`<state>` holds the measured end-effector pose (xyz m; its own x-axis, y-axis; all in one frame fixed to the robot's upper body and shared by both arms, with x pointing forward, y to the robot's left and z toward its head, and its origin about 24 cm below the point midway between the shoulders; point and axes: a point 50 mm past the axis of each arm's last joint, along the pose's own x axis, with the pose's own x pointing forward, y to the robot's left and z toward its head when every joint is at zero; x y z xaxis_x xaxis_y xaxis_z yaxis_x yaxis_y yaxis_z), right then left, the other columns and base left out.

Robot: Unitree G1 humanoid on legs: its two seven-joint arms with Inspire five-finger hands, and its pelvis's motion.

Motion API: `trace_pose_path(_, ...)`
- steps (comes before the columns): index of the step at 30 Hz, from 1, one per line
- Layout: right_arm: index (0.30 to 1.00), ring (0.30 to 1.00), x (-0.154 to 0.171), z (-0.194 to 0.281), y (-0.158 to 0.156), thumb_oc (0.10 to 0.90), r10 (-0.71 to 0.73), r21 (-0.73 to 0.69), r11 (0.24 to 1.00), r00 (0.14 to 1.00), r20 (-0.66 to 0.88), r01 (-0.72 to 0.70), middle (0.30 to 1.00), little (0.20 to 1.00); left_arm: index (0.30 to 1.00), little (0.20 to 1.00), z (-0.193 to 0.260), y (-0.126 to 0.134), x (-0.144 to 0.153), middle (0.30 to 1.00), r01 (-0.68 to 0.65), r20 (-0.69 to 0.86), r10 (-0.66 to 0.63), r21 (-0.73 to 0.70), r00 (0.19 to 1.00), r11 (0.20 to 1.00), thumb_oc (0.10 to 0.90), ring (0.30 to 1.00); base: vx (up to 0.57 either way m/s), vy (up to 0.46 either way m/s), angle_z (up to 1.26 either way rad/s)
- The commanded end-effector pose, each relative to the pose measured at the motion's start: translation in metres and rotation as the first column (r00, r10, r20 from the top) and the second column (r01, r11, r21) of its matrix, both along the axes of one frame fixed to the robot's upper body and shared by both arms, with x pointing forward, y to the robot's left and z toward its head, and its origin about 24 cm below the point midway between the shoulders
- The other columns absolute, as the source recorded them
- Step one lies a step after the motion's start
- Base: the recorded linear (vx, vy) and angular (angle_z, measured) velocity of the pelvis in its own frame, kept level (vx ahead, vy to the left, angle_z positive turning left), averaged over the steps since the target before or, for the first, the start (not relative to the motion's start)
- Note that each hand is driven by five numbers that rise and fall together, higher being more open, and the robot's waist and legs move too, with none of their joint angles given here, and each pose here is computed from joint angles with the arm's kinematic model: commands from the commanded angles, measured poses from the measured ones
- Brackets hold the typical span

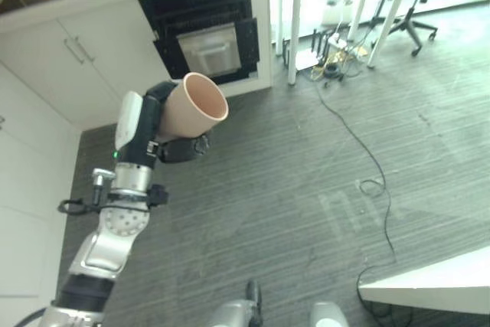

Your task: Place the dishes in the dishwasher.

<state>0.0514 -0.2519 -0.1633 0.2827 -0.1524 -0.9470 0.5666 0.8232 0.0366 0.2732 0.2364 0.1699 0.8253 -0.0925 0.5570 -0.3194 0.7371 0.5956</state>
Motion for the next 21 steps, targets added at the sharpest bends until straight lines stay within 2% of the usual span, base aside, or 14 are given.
trace_pose_path(1,0.900,0.900,0.024,0.007,-0.002,0.800,0.042,-0.038,0.999,0.993,0.109,-0.038,0.900,0.900,0.300,0.300,0.055,-0.012,-0.011,0.300,0.106,0.297,-0.095,-0.023,0.950,0.994,0.400,0.300,0.18,0.173,-0.01)
trace_pose_path(4,0.900,0.900,0.048,0.012,0.009,0.800,0.112,-0.050,0.993,0.973,0.203,-0.104,0.900,0.900,0.300,0.300,0.052,-0.009,-0.012,0.300,0.092,0.293,-0.081,-0.023,0.953,0.996,0.400,0.300,0.21,0.097,-0.39)
trace_pose_path(6,0.900,0.900,0.078,0.027,0.003,0.800,0.136,-0.079,0.990,0.935,0.326,-0.117,0.900,0.900,0.300,0.300,0.050,-0.017,-0.010,0.300,0.099,0.282,-0.092,-0.008,0.955,0.995,0.400,0.300,0.58,-0.417,-0.67)
trace_pose_path(9,0.900,0.900,0.086,0.029,0.003,0.800,0.154,-0.101,0.987,0.937,0.312,-0.129,0.900,0.900,0.300,0.300,0.054,-0.015,-0.009,0.300,0.092,0.288,-0.085,-0.012,0.954,0.996,0.400,0.300,0.43,-0.444,-0.27)
trace_pose_path(11,0.900,0.900,0.078,0.023,-0.001,0.800,0.156,-0.123,0.983,0.970,0.186,-0.135,0.900,0.900,0.300,0.300,0.055,-0.004,-0.009,0.300,0.079,0.277,-0.068,-0.029,0.959,0.996,0.400,0.300,0.52,-0.471,0.31)
trace_pose_path(13,0.900,0.900,0.060,0.017,-0.009,0.800,0.166,-0.142,0.978,0.984,0.061,-0.156,0.900,0.900,0.300,0.300,0.048,-0.013,-0.009,0.300,0.109,0.265,-0.084,-0.082,0.960,0.991,0.400,0.300,0.55,-0.428,0.08)
trace_pose_path(18,0.900,0.900,0.038,0.014,-0.023,0.800,0.168,-0.167,0.972,0.986,-0.010,-0.167,0.900,0.900,0.300,0.300,0.051,-0.027,-0.007,0.300,0.128,0.274,-0.099,-0.090,0.957,0.988,0.400,0.300,0.39,-0.316,0.36)
trace_pose_path(21,0.900,0.900,0.033,0.013,-0.023,0.800,0.143,-0.161,0.976,0.990,-0.019,-0.144,0.900,0.900,0.300,0.300,0.052,-0.029,-0.004,0.300,0.132,0.261,-0.103,-0.097,0.960,0.986,0.400,0.300,0.37,0.004,-0.26)
